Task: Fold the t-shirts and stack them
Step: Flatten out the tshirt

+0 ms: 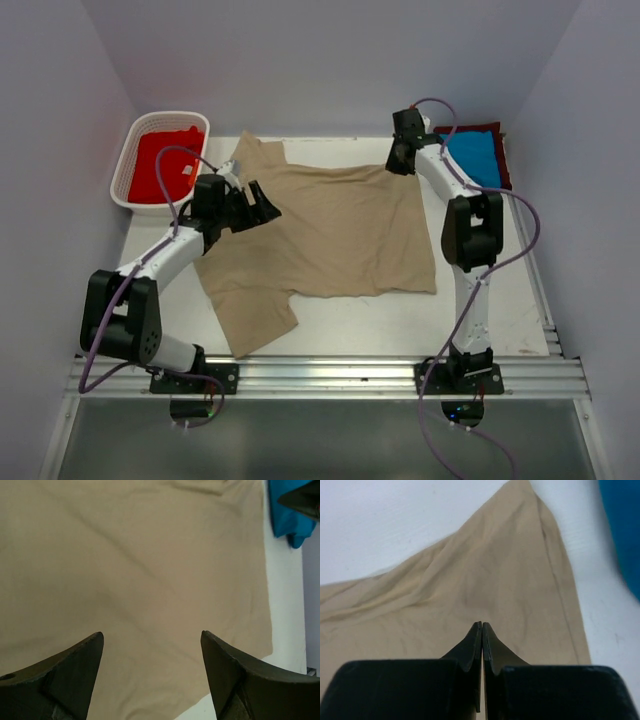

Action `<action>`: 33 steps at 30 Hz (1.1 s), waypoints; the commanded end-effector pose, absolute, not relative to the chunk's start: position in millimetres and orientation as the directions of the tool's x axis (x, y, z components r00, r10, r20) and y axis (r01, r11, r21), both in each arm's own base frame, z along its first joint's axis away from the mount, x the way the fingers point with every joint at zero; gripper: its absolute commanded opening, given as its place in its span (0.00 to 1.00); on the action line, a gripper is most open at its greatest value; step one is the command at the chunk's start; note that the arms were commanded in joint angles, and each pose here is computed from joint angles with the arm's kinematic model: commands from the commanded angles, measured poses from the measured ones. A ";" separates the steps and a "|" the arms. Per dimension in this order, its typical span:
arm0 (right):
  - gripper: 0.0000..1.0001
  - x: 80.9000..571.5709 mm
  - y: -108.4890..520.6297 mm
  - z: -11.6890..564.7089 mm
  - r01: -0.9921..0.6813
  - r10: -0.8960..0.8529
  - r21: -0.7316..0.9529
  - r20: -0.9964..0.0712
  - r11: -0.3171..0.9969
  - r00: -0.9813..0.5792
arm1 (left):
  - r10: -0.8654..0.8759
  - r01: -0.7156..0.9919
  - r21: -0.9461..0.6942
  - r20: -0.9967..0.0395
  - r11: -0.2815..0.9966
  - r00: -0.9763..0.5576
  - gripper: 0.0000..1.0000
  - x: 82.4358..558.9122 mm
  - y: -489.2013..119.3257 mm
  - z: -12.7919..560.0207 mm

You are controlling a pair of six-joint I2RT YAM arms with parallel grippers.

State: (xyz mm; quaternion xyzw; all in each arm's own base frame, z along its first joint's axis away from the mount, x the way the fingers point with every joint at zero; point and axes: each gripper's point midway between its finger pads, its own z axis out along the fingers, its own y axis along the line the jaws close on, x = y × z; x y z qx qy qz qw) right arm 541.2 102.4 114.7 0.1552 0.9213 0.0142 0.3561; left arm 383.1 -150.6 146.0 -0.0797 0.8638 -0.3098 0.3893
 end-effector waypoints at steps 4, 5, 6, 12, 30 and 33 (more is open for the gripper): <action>0.00 575.1 104.4 79.9 0.293 0.360 0.208 -0.553 0.933 -0.751 | -0.287 0.035 -0.535 -0.506 0.844 -0.814 0.77 344.6 -149.2 76.9; 0.00 577.9 102.7 70.1 0.297 0.361 0.204 -0.544 0.933 -0.757 | -0.285 0.032 -0.531 -0.504 0.847 -0.815 0.77 341.5 -148.7 72.0; 0.00 580.7 100.7 71.9 0.298 0.361 0.204 -0.551 0.933 -0.752 | -0.277 0.032 -0.526 -0.498 0.850 -0.822 0.77 338.9 -150.8 68.0; 0.00 582.1 76.6 68.7 0.340 0.358 0.143 -0.572 0.930 -0.738 | -0.253 0.022 -0.521 -0.450 0.853 -0.856 0.75 327.3 -154.8 52.2; 0.00 523.5 -13.4 -13.0 0.553 0.486 -0.084 -0.380 0.829 -0.787 | -0.242 -0.008 -0.503 -0.402 0.864 -0.883 0.73 300.8 -150.2 40.8; 0.00 513.6 -30.2 -9.7 0.575 0.476 -0.178 -0.398 0.799 -0.784 | -0.241 -0.009 -0.503 -0.397 0.864 -0.885 0.73 301.3 -150.6 40.6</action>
